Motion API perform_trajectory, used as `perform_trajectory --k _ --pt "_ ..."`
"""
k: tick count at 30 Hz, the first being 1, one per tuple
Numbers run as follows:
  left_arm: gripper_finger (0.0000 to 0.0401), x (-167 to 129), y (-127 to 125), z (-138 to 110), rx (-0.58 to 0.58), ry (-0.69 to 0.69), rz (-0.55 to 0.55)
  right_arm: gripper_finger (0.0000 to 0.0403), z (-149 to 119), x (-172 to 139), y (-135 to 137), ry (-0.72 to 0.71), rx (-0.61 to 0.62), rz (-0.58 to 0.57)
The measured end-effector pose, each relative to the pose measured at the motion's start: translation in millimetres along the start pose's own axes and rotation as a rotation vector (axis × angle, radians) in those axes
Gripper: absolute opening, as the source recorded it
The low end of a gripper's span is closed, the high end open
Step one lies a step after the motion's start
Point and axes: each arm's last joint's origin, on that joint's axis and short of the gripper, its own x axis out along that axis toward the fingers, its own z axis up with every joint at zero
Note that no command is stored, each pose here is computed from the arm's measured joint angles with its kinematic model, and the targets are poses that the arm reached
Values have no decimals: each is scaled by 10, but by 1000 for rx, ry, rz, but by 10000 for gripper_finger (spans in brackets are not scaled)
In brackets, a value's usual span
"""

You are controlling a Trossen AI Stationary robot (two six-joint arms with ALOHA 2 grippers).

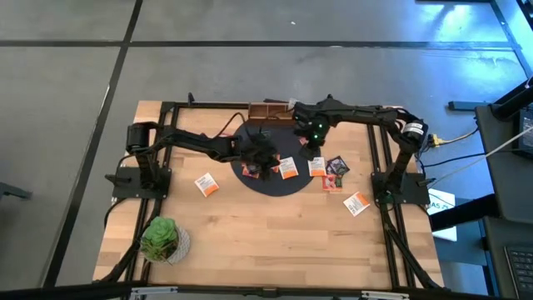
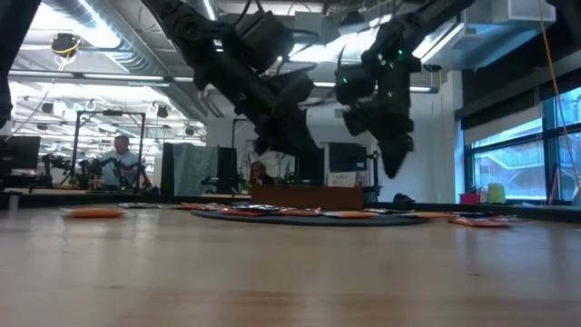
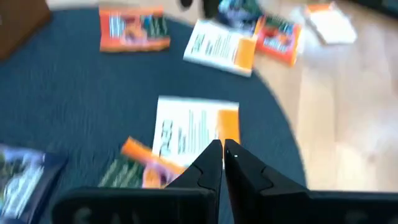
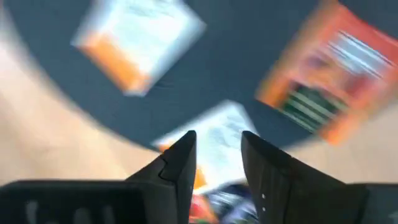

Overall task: Pick & Place Tea
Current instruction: Put the orange tea bag into the middle section of the wooden organizer

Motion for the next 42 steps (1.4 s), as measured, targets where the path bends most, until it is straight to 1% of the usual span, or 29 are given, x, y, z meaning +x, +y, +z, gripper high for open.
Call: perform_trajectory --k 2,4,6,8,11,15,18,20,23,26,30,33,36,38,40,42 --pt "15 0 -12 23 2 -25 -8 129 -85 40 -112 27 91 -82" --pt "15 -1 -18 40 2 -43 -13 129 -172 31 -168 19 132 -115" --pt "15 -2 -19 46 3 -48 -14 129 -243 25 -176 -5 163 -109" --pt "15 -2 -19 45 3 -47 -14 129 -281 30 -157 -78 187 -86" --pt "15 -2 -19 46 4 -49 -14 129 -250 75 -101 -233 177 -63" --pt "15 -2 -19 46 5 -49 -14 129 -177 143 -31 -334 142 -15" --pt "15 -3 -20 47 6 -49 -14 129 -151 140 -5 -358 179 9" --pt "15 -3 -20 47 6 -49 -14 132 -132 128 10 -373 164 10" --pt "16 -3 -20 47 6 -49 -14 152 -120 119 15 -383 159 20" --pt "22 -3 -20 47 5 -49 -14 193 -130 124 12 -373 161 18" --pt "41 -3 -7 50 -43 -49 -13 246 -133 125 10 -369 164 19" --pt "64 -5 35 62 -67 -53 -3 272 -135 127 22 -367 194 27" --pt "94 -7 74 72 -64 -53 -3 286 -135 128 28 -367 209 30" --pt "115 -9 90 79 -68 -51 -16 290 -124 124 25 -384 225 9" --pt "135 -10 105 87 -70 -57 -15 291 -103 115 16 -416 275 -14" --pt "150 -10 103 92 -81 -62 -16 291 -97 112 13 -424 313 -9"
